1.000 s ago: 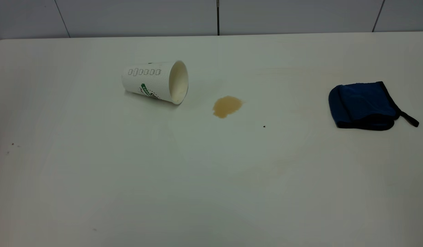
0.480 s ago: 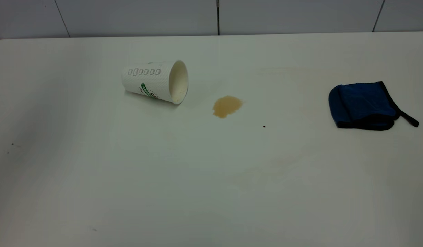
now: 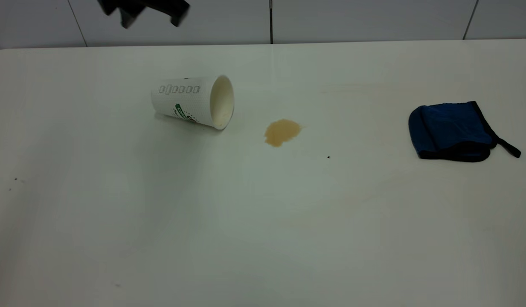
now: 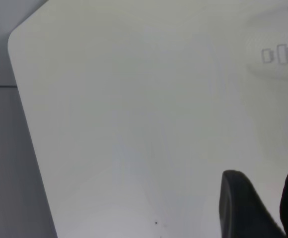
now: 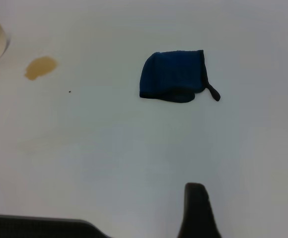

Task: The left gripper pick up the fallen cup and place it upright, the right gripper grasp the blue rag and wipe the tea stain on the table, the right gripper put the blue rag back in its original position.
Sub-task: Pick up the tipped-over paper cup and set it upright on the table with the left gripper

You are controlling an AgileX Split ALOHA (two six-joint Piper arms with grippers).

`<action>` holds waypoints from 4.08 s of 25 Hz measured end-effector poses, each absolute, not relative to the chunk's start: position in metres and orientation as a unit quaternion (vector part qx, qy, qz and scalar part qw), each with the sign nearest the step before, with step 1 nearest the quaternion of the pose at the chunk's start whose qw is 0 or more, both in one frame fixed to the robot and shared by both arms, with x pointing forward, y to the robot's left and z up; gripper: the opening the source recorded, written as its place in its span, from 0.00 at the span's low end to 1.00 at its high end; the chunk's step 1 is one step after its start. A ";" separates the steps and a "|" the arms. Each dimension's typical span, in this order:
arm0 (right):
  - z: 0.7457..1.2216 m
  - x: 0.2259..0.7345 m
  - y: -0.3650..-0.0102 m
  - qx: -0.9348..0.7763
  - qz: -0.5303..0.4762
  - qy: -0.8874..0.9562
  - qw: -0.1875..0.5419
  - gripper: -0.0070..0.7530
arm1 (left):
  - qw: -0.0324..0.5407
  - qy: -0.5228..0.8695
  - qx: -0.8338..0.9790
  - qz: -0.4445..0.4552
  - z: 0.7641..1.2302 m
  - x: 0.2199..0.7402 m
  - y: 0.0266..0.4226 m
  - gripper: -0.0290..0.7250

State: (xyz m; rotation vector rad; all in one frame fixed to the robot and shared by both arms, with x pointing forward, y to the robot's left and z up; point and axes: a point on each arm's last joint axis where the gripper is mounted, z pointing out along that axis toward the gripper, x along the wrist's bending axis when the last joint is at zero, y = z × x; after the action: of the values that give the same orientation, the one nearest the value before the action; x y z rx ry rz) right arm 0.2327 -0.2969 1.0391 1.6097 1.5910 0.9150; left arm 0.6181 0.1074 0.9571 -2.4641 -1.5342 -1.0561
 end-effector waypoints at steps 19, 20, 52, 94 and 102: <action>1.039 0.233 -0.297 0.619 0.352 0.612 0.343 0.75 | 0.057 -0.449 -0.803 -0.387 0.858 0.657 0.026 0.48; 1.039 0.233 -0.297 0.619 0.352 0.612 0.343 0.75 | 0.057 -0.449 -0.804 -0.387 0.855 0.657 0.026 0.52; 1.039 0.233 -0.297 0.619 0.352 0.612 0.343 0.75 | 0.095 -0.450 -0.766 -0.449 0.794 0.686 0.042 0.24; 1.039 0.233 -0.297 0.619 0.352 0.612 0.343 0.75 | -0.153 -0.617 -0.772 0.017 0.870 0.767 0.143 0.27; 1.039 0.233 -0.297 0.619 0.352 0.612 0.343 0.75 | -0.153 -0.602 -0.784 0.014 0.871 0.767 0.143 0.61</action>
State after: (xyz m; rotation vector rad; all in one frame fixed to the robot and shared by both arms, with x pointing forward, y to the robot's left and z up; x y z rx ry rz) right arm 0.2327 -0.2969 1.0391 1.6097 1.5910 0.9150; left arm 0.7671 0.1430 0.8708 -2.7350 -2.1012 0.0483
